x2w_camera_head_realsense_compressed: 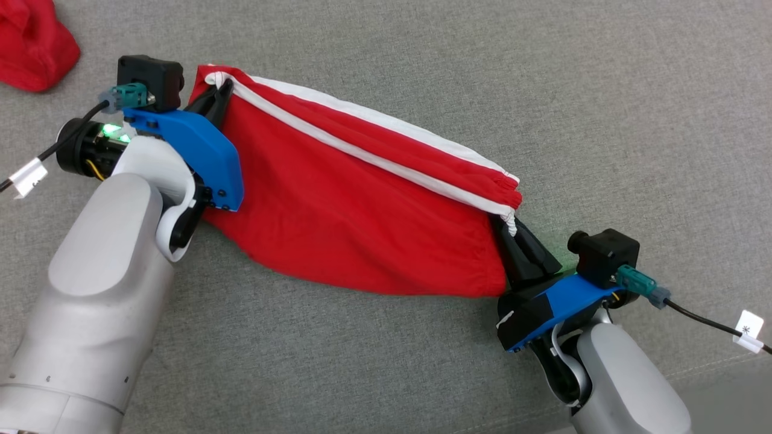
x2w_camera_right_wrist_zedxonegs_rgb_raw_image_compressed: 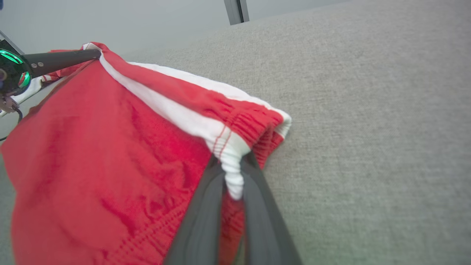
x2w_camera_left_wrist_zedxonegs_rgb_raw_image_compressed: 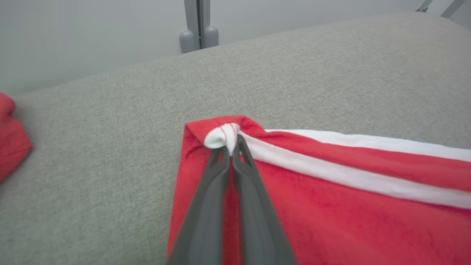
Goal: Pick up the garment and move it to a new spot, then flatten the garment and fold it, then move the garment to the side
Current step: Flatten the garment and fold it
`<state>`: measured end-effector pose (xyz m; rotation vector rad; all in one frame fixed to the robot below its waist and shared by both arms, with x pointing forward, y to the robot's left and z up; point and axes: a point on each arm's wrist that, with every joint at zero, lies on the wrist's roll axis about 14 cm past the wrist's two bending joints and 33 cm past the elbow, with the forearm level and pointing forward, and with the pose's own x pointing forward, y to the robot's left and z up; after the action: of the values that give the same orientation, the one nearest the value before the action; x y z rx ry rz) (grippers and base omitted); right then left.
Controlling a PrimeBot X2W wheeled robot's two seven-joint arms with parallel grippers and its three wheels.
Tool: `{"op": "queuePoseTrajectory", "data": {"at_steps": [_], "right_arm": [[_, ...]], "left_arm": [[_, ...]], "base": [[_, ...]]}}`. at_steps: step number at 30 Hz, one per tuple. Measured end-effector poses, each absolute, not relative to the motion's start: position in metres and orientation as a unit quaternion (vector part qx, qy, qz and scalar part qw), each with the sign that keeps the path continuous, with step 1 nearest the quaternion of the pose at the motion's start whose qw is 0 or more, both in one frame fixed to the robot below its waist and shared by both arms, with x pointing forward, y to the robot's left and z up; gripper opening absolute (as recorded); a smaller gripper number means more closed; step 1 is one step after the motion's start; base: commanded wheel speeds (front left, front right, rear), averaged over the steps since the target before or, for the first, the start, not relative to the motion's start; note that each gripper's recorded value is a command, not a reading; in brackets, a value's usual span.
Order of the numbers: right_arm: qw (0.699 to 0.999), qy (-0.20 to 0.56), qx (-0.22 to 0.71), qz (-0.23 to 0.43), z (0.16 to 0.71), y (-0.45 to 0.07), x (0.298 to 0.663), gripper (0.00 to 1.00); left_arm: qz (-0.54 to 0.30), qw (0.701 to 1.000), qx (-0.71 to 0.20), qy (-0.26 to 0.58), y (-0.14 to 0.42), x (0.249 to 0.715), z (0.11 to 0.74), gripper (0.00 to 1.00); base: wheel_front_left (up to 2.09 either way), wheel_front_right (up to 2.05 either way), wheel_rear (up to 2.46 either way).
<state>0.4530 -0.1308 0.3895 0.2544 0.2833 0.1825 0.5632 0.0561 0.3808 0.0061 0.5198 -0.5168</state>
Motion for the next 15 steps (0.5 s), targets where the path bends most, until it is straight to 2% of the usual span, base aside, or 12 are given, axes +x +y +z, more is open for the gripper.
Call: {"op": "queuePoseTrajectory", "data": {"at_steps": [1,2,3,15], "right_arm": [[0.978,0.140,0.127,0.091,0.389,-0.130,0.454,0.42],[0.978,0.138,0.128,0.091,0.390,-0.130,0.455,0.71],[0.978,0.137,0.129,0.090,0.390,-0.131,0.456,1.00],[0.983,0.103,0.133,0.073,0.406,-0.141,0.459,1.00]], "left_arm": [[-0.253,0.935,0.002,0.250,0.055,0.565,0.382,0.69],[-0.253,0.936,-0.001,0.245,0.054,0.566,0.383,1.00],[-0.253,0.936,-0.002,0.244,0.052,0.566,0.383,1.00],[-0.250,0.943,-0.006,0.217,0.057,0.553,0.392,1.00]], "base": [[0.00,0.00,0.00],[0.00,0.00,0.00],[0.00,0.00,0.00],[0.00,0.00,0.00]]}}
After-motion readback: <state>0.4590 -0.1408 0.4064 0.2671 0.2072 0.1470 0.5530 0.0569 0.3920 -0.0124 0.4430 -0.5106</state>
